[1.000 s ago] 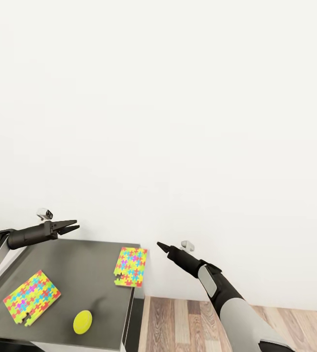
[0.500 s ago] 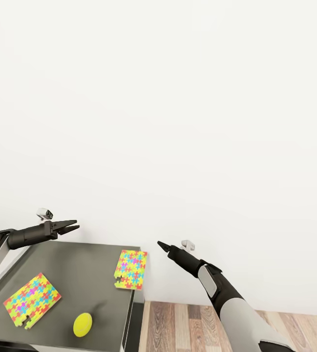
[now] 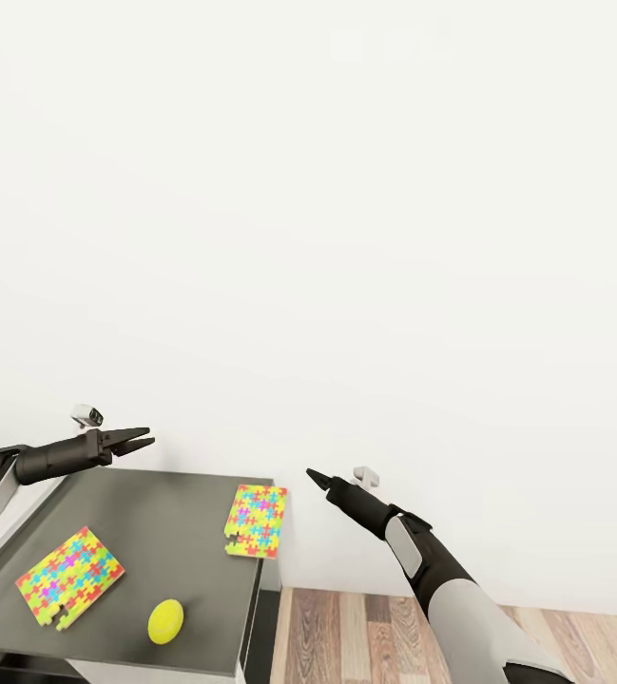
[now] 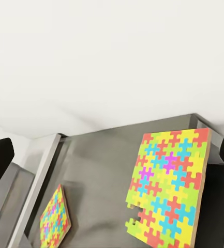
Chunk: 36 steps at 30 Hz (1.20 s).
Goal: Put all the toys in the child's room - the three board games (two on the bed and one on the table), the two jigsaw puzzles on the table, and the tennis ball on the table - inside the toy box on the table in the child's room.
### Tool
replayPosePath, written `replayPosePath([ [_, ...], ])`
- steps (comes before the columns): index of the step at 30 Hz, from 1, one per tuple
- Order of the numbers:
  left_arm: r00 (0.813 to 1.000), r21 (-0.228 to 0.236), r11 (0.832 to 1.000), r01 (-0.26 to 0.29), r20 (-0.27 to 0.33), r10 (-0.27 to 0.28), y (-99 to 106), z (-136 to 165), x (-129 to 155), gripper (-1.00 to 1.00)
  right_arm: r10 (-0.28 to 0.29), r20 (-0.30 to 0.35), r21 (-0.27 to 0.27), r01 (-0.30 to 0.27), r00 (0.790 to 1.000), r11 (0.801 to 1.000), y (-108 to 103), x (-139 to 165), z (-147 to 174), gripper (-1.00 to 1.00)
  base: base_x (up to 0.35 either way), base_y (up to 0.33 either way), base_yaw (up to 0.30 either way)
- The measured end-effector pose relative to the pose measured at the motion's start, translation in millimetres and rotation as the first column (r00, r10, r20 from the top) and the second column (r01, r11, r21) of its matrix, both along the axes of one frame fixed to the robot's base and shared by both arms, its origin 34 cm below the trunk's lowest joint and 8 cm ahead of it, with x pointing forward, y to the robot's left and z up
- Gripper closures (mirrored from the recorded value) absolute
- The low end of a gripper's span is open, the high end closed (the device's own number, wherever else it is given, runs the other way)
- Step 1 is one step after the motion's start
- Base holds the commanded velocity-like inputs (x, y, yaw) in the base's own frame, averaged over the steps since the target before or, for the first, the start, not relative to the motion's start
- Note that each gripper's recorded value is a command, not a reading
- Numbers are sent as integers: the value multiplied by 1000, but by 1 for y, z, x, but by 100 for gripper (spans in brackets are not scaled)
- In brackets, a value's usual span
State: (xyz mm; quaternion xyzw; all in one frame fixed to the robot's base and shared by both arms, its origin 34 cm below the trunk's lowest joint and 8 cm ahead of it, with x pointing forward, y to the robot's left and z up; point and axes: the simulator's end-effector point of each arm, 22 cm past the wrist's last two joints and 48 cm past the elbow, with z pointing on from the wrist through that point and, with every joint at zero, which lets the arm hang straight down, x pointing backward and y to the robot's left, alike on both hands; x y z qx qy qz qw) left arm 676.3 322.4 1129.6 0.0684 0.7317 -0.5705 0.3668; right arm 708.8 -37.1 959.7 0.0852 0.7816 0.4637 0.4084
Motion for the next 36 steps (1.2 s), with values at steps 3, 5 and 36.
replayPosePath([
  [3,1000,0,1000,0,3,0,0,2,0,-100,0,4,0,0,1000,1000,0,0,2,-100,-30,0,0],
  [5,1000,0,1000,0,5,0,0,3,0,-100,0,5,0,0,1000,1000,0,0,3,-100,-85,0,0],
  [36,1000,-6,1000,5,-8,-5,-2,2,-5,-100,0,-29,66,2,1000,998,-4,-2,5,-100,-24,0,0],
])
